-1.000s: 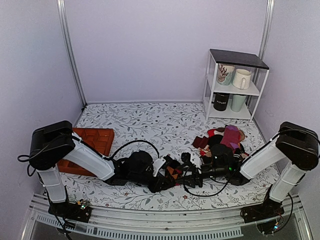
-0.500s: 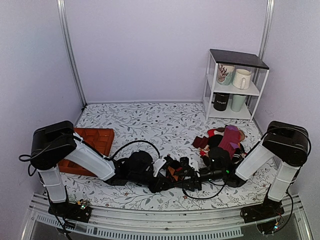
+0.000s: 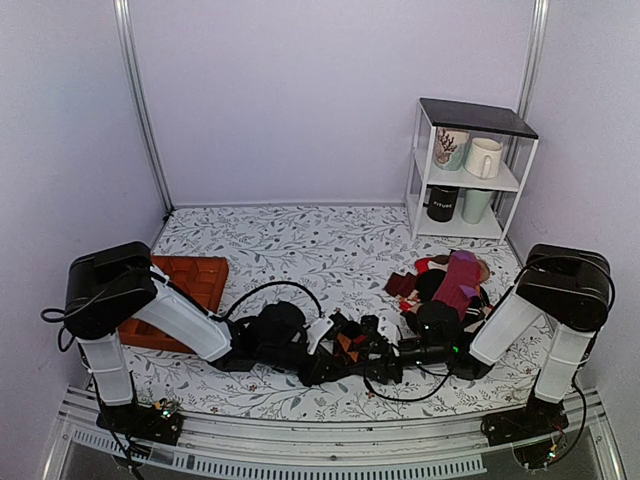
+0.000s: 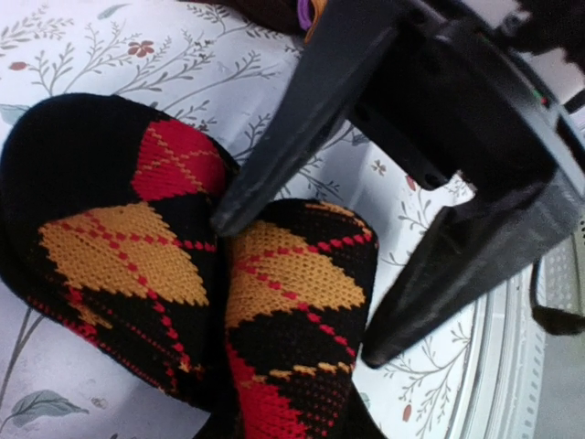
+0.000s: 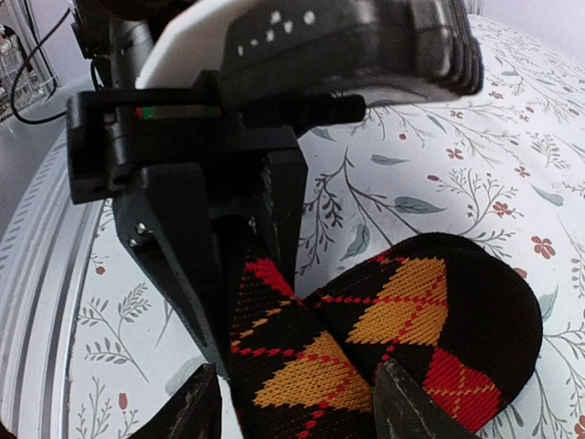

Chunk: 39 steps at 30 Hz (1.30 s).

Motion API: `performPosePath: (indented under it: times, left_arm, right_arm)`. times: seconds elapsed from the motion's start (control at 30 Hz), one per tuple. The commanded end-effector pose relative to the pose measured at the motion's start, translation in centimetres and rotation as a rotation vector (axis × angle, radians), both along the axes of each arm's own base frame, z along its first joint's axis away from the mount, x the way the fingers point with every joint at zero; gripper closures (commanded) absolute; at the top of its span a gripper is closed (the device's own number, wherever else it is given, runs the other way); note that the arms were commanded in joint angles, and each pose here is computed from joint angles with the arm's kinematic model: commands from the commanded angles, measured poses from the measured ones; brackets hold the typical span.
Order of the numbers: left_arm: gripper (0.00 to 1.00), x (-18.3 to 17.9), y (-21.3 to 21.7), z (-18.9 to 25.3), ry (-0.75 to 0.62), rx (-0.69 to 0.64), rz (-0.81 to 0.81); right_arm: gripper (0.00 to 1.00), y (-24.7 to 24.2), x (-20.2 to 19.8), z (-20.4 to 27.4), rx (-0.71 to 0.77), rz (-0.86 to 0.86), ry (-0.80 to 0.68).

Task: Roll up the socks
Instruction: Roll the sock at the center of the board.

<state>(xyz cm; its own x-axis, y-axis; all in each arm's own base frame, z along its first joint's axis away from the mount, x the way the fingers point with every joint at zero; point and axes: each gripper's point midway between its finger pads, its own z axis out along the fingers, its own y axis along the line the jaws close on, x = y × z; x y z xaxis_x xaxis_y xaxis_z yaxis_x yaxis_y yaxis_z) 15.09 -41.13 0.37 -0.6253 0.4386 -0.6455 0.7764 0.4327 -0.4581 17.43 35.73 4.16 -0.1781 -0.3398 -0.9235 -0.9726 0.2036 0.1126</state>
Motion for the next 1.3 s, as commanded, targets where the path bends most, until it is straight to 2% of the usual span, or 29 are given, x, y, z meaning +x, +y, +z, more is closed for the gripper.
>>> performPosePath:
  times: [0.0,0.2,0.47,0.57,0.67,0.77,0.87,0.9,0.97,1.0,1.07,1.27]
  left_arm:
    - [1.0,-8.0,13.2,-12.3,0.324,0.568,-0.05]
    - [1.0,-8.1,13.1,-12.6,0.331,0.563,-0.06]
    - [1.0,-7.9,13.2,-13.2,0.32,0.592,-0.058]
    - [0.96,-7.0,13.3,-13.1,0.279,0.6,-0.031]
    - [0.83,-5.9,12.6,-12.6,0.236,0.588,-0.012]
    - [0.76,-4.6,11.3,-11.6,0.173,0.563,-0.007]
    - [0.64,-2.6,9.7,-9.8,0.075,0.524,0.007]
    - [0.55,-1.8,9.3,-9.2,0.033,0.514,0.016]
    - [0.3,0.0,7.7,-6.3,-0.067,0.44,0.038]
    - [0.25,0.6,7.1,-5.1,-0.112,0.407,0.046]
    - [0.02,1.9,6.2,-2.5,-0.208,0.339,0.063]
    - [0.01,3.1,5.8,3.8,-0.426,0.132,0.106]
  right_arm:
    - [0.44,-1.2,-0.5,-3.1,-0.151,-0.009,0.063]
    - [0.5,-1.0,-2.7,-4.4,-0.186,0.018,0.098]
    - [0.8,-0.3,-3.6,-3.8,-0.188,0.041,0.166]
    - [0.83,-0.5,-3.9,-5.1,-0.232,0.03,0.25]
    - [0.85,-1.2,-4.9,-6.9,-0.266,-0.001,0.386]
    - [0.85,-2.3,-5.7,-8.7,-0.294,-0.047,0.503]
    - [0.85,-3.5,-6.5,-10.1,-0.317,-0.082,0.624]
    - [0.85,-3.9,-6.7,-10.4,-0.322,-0.09,0.653]
    - [0.85,-4.5,-7.0,-10.8,-0.332,-0.115,0.708]
    - [0.85,-4.9,-7.1,-11.0,-0.339,-0.126,0.728]
    - [0.85,-5.4,-7.4,-11.1,-0.342,-0.145,0.777]
    - [0.85,-6.4,-8.0,-11.3,-0.353,-0.199,0.898]
